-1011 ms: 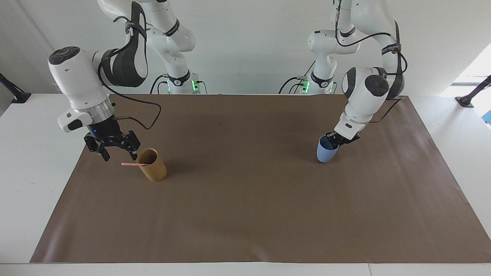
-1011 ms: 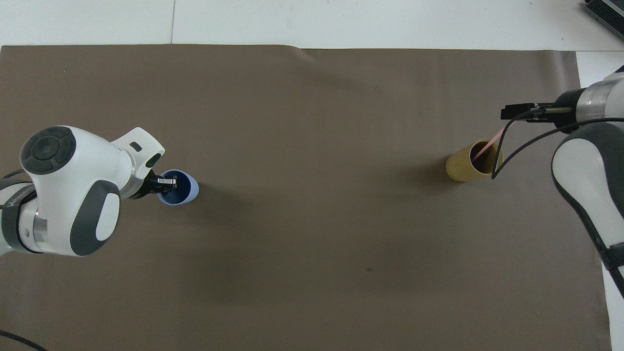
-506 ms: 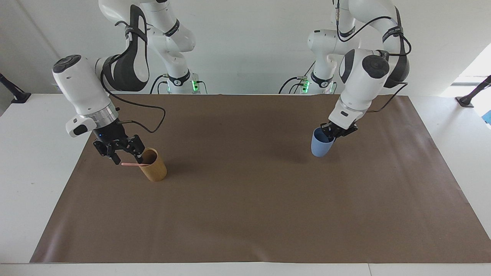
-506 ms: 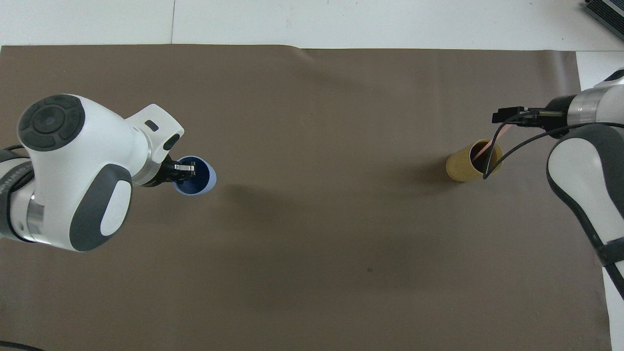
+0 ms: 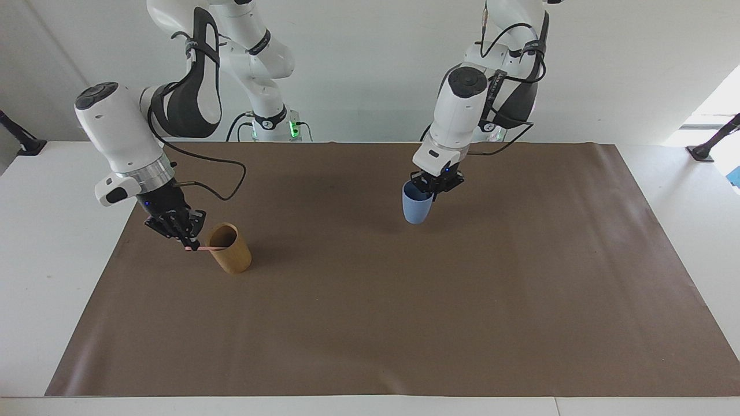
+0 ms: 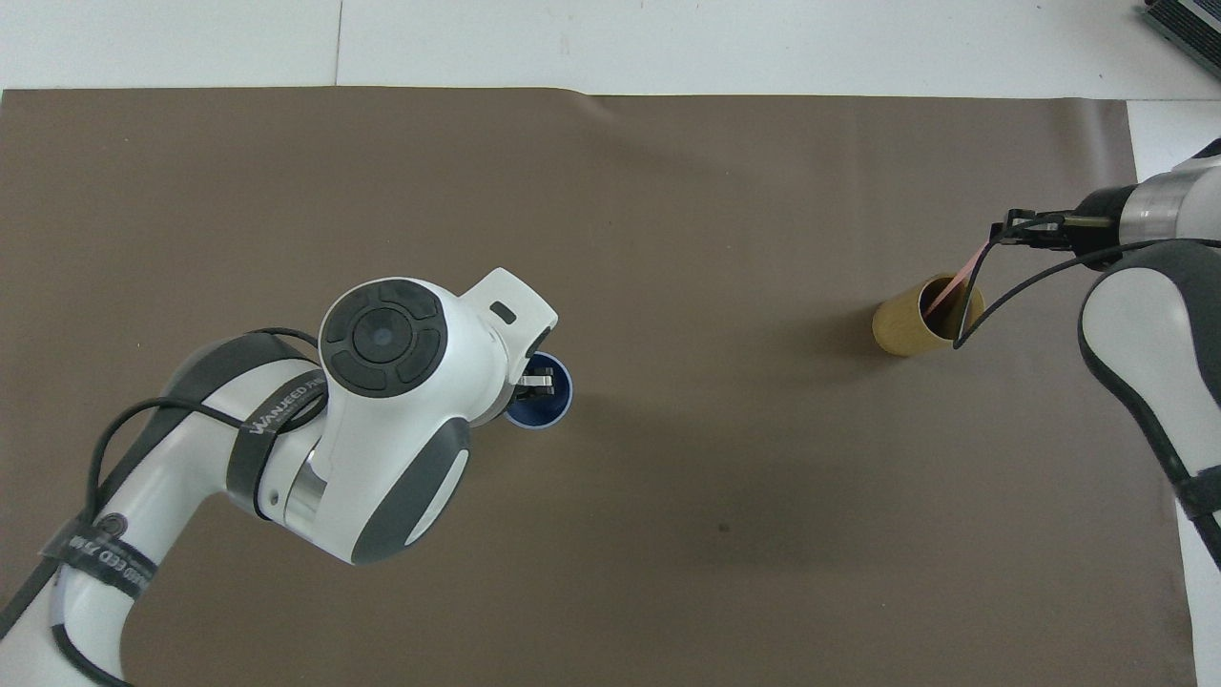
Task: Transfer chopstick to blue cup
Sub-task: 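Slide the blue cup inward while the right gripper grasps the pink stick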
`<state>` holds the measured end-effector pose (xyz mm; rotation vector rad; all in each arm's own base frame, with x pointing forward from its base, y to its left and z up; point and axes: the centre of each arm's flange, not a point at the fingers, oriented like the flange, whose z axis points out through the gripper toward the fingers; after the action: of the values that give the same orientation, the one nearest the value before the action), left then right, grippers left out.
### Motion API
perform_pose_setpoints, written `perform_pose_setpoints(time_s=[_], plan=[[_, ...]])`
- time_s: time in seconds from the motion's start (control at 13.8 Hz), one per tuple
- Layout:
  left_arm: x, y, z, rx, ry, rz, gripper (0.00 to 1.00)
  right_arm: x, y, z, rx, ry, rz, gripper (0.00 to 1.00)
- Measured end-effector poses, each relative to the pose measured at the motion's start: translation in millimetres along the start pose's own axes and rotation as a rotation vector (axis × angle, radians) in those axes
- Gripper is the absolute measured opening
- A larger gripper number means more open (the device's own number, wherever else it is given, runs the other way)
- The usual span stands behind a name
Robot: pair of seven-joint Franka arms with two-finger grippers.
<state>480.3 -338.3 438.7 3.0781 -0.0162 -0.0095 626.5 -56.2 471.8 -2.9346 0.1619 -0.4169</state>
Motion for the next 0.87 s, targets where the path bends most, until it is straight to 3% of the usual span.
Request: perform_pose_setpoints(time_s=[0.29,0.58,0.87], plan=[[-3,35,36,-0.033,0.031,0.004,0.05,3,-2,-3,0.033,0.010,0.025,0.09],[-11,51,38,-0.046,0.042,0.031,0.05,6,-12,-32,0.059,-0.038,0.033,0.09],[-12,51,41,-0.041,0.036,0.033,0.05,7,-26,-100,0.067,0.039,0.018,0.09]])
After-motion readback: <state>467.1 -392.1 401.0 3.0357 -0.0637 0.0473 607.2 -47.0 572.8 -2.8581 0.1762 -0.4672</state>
